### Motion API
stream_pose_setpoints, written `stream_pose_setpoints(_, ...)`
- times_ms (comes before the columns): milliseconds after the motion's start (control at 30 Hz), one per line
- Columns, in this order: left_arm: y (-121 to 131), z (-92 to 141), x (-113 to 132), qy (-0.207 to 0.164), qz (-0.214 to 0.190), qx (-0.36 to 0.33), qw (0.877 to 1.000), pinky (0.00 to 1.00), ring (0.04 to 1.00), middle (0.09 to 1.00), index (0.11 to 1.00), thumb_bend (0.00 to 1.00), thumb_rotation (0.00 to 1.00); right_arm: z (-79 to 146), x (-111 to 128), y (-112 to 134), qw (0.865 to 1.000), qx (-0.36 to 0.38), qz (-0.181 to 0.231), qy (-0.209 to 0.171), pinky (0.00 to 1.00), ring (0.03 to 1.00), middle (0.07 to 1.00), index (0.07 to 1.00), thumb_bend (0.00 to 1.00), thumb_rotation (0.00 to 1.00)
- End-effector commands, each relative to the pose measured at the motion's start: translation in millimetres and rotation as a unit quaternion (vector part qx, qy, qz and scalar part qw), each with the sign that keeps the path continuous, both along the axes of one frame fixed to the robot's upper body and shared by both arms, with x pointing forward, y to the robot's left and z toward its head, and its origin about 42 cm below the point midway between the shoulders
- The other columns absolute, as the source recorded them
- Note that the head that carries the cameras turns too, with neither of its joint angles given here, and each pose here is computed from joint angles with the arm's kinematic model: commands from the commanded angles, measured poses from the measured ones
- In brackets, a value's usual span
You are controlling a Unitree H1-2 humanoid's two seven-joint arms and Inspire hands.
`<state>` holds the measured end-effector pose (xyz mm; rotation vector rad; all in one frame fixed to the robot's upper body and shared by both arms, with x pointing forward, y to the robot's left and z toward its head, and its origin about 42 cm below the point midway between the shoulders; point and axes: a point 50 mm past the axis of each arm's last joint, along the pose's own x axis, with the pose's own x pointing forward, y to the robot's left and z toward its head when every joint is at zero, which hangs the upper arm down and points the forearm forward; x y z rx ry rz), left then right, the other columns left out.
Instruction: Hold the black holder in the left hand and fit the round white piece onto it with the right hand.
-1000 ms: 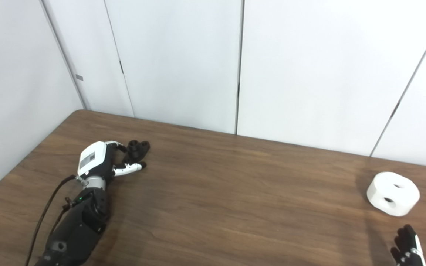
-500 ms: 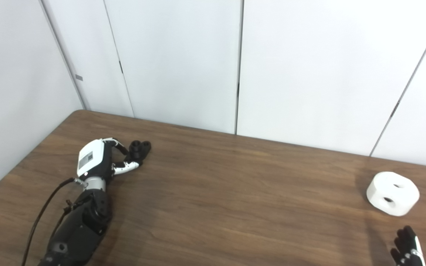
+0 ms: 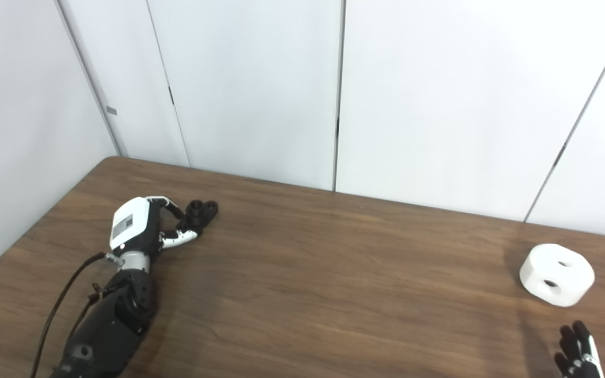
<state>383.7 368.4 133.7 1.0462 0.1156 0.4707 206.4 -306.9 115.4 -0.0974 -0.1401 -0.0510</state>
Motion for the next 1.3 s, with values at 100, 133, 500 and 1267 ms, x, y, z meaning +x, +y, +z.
stream_pose_setpoints(100, 0, 6, 0, 0.001, -0.025, 0.002, 1.000, 0.90, 0.888, 0.797, 0.485, 0.51, 0.04, -12, -5, 6, 1.000, 0.007, -0.010, 0.011, 1.00, 1.000, 0.972, 1.000, 0.58, 1.00)
stream_pose_setpoints(133, -1, 6, -2, 0.007, -0.028, -0.007, 1.000, 0.90, 0.893, 0.801, 0.486, 0.51, 0.04, -12, -5, 6, 1.000, 0.007, -0.010, 0.012, 1.00, 1.000, 0.969, 1.000, 0.58, 1.00)
stream_pose_setpoints(500, -25, 0, -29, 0.061, -0.093, -0.013, 0.994, 0.91, 0.892, 0.813, 0.487, 0.51, 0.05, -11, -3, 9, 1.000, 0.003, -0.004, 0.013, 1.00, 1.000, 0.971, 1.000, 0.59, 1.00)
stream_pose_setpoints(1267, -135, 1, -130, 0.115, -0.338, -0.031, 0.934, 0.98, 0.933, 0.847, 0.491, 0.50, 0.06, -5, 12, 30, 0.999, -0.018, -0.008, 0.037, 1.00, 1.000, 0.952, 1.000, 0.60, 0.99)
